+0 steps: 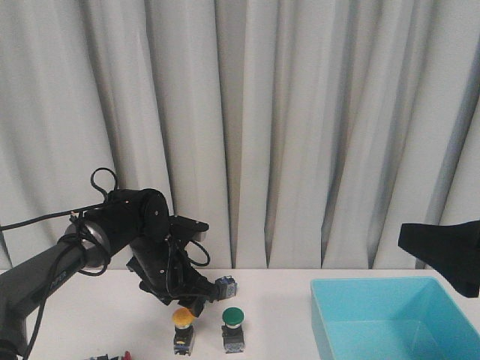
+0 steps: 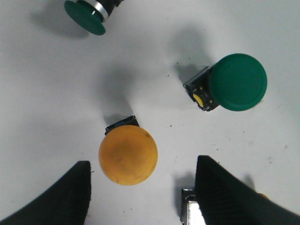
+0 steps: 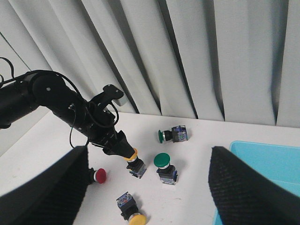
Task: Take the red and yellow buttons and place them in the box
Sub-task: 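Grasp the yellow-capped button with the left gripper and lift it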
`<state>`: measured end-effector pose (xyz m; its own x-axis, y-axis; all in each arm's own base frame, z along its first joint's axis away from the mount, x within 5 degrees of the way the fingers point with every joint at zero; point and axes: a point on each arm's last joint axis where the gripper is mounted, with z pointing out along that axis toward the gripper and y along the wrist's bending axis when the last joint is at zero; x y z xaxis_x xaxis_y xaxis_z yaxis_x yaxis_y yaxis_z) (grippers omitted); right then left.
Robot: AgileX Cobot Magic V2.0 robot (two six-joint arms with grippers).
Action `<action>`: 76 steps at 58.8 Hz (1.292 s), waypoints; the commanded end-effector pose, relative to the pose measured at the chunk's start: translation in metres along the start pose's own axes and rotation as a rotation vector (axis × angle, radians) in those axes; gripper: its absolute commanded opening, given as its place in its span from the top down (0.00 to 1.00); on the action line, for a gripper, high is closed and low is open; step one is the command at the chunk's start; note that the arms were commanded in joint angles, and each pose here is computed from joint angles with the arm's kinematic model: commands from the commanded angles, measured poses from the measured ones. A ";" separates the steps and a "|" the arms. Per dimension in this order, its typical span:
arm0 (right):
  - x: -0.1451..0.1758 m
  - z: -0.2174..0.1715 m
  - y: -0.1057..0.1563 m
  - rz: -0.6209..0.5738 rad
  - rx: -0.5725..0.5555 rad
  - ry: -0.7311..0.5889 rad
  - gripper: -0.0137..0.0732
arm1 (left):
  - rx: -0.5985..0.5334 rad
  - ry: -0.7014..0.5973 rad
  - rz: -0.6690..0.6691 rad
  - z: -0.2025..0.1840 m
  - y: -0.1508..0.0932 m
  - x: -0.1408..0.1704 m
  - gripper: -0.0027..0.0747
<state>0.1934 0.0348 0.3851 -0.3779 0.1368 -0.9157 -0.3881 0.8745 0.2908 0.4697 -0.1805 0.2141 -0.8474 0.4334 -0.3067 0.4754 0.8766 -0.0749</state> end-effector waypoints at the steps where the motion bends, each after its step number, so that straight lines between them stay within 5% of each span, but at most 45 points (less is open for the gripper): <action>1: -0.013 -0.007 0.004 0.003 0.001 -0.075 0.24 | -0.007 -0.132 0.024 -0.041 -0.006 -0.011 0.37; 76: -0.014 -0.007 0.004 0.007 -0.001 -0.077 0.26 | -0.014 -0.203 -0.001 -0.043 0.006 -0.016 0.37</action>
<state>0.1934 0.0350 0.3853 -0.3776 0.1424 -0.9150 -0.3885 0.8726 0.2961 0.4784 -0.1736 0.2161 -0.8291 0.4191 -0.3701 0.4711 0.8801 -0.0588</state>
